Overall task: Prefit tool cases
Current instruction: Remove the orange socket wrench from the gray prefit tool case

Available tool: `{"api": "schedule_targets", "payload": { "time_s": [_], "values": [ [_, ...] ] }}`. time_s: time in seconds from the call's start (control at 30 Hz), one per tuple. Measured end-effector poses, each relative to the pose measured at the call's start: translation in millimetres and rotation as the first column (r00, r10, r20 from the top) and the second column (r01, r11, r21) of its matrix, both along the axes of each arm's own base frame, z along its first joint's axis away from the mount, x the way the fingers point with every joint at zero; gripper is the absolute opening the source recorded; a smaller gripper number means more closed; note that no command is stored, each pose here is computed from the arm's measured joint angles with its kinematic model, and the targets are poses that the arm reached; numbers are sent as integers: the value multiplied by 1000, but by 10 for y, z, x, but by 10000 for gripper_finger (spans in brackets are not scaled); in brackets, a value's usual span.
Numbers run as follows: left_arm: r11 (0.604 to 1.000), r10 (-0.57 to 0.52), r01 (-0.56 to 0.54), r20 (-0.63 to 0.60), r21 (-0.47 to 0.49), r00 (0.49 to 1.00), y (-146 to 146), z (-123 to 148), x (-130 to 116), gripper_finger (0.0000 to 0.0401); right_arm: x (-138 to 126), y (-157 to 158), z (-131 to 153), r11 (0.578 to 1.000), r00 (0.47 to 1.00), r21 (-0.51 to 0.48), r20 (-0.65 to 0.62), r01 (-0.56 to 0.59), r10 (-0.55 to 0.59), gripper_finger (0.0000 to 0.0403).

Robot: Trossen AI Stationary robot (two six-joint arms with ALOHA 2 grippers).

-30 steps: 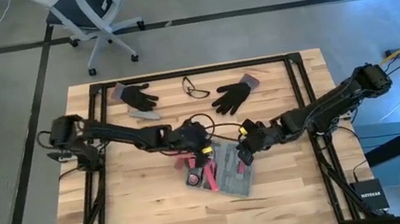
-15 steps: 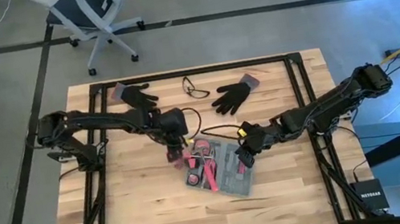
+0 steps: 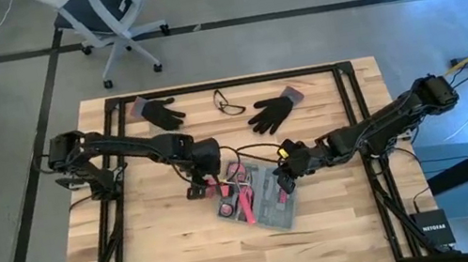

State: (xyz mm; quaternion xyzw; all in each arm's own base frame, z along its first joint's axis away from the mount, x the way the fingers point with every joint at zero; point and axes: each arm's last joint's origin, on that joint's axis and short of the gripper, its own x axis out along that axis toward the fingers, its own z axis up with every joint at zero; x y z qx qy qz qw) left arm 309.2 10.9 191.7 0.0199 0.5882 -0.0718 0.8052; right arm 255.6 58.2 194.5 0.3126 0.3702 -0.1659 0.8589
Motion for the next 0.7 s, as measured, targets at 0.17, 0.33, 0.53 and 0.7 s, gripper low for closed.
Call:
{"api": "schedule_targets", "payload": {
  "time_s": [0.17, 0.33, 0.53, 0.7],
  "values": [
    [1000, 9, -10, -51, -6, 999, 13, -111, 15, 200, -1, 1, -1, 1000, 1000, 0, -1, 0, 0, 1],
    [999, 30, -31, -53, -16, 998, 8, -197, 70, 200, 1, 1, 1, 1000, 1000, 1, 1, -1, 1, 1],
    [999, 48, -47, -68, 7, 997, 0, -254, 87, 196, 0, 1, 0, 1000, 1000, 0, 0, -1, 1, 1],
    [998, 35, -32, -68, 46, 997, -51, -167, 110, 101, 0, 1, 0, 1000, 1000, 0, 0, -2, 2, 1]
  ]
}}
